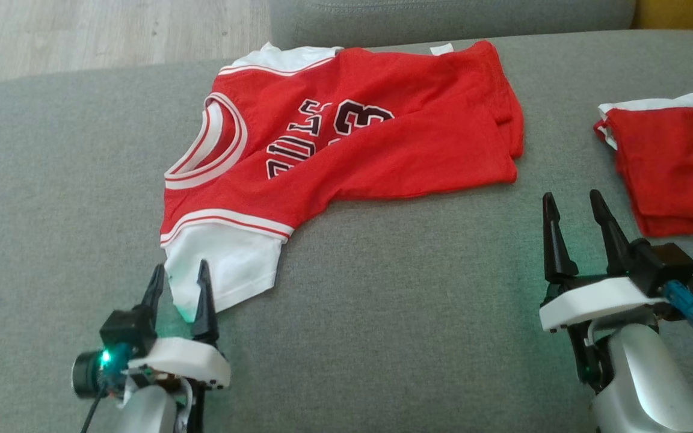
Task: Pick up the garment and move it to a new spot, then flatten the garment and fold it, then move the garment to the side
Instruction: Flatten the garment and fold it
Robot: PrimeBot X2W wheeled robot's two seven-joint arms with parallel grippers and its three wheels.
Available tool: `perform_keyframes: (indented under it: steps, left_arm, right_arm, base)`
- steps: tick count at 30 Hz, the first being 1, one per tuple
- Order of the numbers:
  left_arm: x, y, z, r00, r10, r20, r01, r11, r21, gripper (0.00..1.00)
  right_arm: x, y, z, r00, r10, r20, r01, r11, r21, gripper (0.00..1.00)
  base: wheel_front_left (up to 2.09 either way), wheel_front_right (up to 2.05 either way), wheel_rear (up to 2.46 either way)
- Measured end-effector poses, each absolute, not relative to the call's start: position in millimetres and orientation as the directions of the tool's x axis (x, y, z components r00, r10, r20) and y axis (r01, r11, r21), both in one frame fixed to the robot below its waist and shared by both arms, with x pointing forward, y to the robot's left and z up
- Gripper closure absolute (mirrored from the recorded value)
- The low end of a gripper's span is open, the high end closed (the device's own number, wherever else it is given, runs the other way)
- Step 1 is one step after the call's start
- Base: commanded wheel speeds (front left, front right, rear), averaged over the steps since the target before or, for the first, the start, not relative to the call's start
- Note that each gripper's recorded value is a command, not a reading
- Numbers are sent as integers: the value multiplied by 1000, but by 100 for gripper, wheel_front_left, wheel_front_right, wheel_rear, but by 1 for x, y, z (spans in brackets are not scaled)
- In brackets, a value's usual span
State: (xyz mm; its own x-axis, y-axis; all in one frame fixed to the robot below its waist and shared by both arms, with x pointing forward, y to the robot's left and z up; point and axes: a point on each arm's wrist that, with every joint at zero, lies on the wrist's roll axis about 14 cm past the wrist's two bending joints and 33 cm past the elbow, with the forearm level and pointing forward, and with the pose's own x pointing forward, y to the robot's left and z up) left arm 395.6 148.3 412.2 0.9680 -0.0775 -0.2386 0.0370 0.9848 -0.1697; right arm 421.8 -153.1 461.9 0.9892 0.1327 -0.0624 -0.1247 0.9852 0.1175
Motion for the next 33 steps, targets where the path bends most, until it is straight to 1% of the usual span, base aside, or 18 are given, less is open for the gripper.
perform_keyframes:
  steps: [3, 8, 11, 18, 19, 20, 21, 23, 26, 30, 33]
  left_arm:
    - [395, 159, 394, 947, -40, -318, -4, 990, -138, 0]
    - [400, 170, 377, 913, 1, -407, -45, 994, -96, 0]
    - [396, 171, 363, 883, -2, -469, -44, 995, -88, 0]
    - [401, 161, 357, 854, -63, -516, 10, 995, -104, 0]
    - [401, 158, 357, 849, -77, -523, 21, 993, -112, 34]
    - [400, 155, 357, 847, -92, -524, 32, 992, -123, 63]
    - [400, 152, 357, 846, -108, -523, 43, 990, -134, 100]
    - [400, 146, 360, 849, -136, -511, 65, 986, -155, 100]
    - [403, 142, 369, 877, -141, -460, 65, 982, -178, 100]
    - [418, 144, 402, 944, -127, -306, 67, 978, -199, 100]
    - [426, 151, 424, 972, -103, -213, 58, 977, -206, 100]
  right_arm:
    - [423, -153, 458, 989, 131, -71, -121, 984, 128, 0]
    - [423, -152, 452, 988, 132, -86, -119, 983, 141, 0]
    - [423, -152, 449, 987, 130, -94, -115, 983, 144, 0]
    - [423, -154, 447, 987, 123, -98, -107, 982, 157, 0]
    - [423, -154, 447, 987, 124, -98, -107, 982, 157, 0]
    - [423, -154, 447, 987, 124, -98, -107, 982, 157, 0]
    - [423, -154, 447, 987, 124, -99, -107, 982, 157, 0]
    - [423, -154, 447, 987, 124, -99, -107, 982, 158, 0]
    - [423, -152, 444, 986, 127, -110, -109, 981, 159, 0]
    - [430, -148, 442, 982, 139, -124, -119, 980, 160, 0]
    - [436, -144, 439, 978, 148, -144, -125, 979, 160, 0]
  base:
    - [0, 0, 0]
    - [0, 0, 0]
    - [0, 0, 0]
    - [0, 0, 0]
    - [0, 0, 0]
    - [0, 0, 0]
    - [0, 0, 0]
    - [0, 0, 0]
    - [0, 0, 0]
    - [0, 0, 0]
    - [0, 0, 0]
